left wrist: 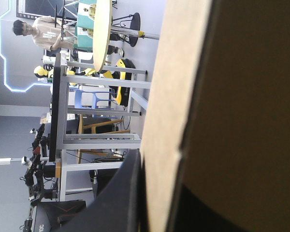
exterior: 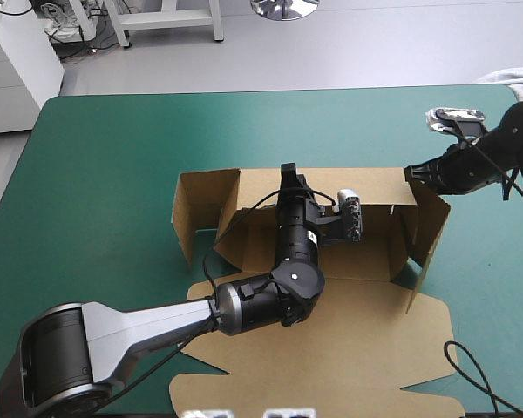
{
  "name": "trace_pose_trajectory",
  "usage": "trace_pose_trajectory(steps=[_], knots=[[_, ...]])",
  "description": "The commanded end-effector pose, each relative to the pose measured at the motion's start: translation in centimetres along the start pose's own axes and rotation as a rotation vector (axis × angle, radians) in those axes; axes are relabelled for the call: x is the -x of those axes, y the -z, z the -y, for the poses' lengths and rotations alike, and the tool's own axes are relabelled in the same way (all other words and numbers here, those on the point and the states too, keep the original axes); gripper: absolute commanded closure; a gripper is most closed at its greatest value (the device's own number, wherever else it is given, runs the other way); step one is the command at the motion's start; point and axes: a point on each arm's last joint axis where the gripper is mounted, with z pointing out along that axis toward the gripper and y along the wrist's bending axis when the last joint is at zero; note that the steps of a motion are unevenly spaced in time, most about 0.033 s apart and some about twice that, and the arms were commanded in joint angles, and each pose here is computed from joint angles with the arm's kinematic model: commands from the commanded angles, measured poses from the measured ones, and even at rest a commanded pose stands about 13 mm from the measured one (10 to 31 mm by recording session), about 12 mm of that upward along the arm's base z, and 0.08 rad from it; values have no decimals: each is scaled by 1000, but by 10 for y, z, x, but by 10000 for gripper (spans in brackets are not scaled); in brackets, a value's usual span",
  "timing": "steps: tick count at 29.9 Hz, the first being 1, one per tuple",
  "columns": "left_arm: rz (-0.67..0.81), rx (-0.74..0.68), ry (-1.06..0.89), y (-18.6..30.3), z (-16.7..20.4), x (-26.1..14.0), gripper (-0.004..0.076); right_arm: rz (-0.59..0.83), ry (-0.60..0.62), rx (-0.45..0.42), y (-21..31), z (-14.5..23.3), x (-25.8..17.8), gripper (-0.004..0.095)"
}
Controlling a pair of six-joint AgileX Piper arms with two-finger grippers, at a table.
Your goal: Fold the box
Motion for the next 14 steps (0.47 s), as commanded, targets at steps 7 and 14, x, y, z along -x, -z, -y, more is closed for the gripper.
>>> trace_pose_trajectory(steps=[7, 14], knots=[[19, 29, 47, 15, -27, -3, 734, 153, 47, 22, 17, -15, -42, 927], [37, -32, -1, 14, -21, -1, 734, 322, 65, 168, 4, -31, -72, 927]])
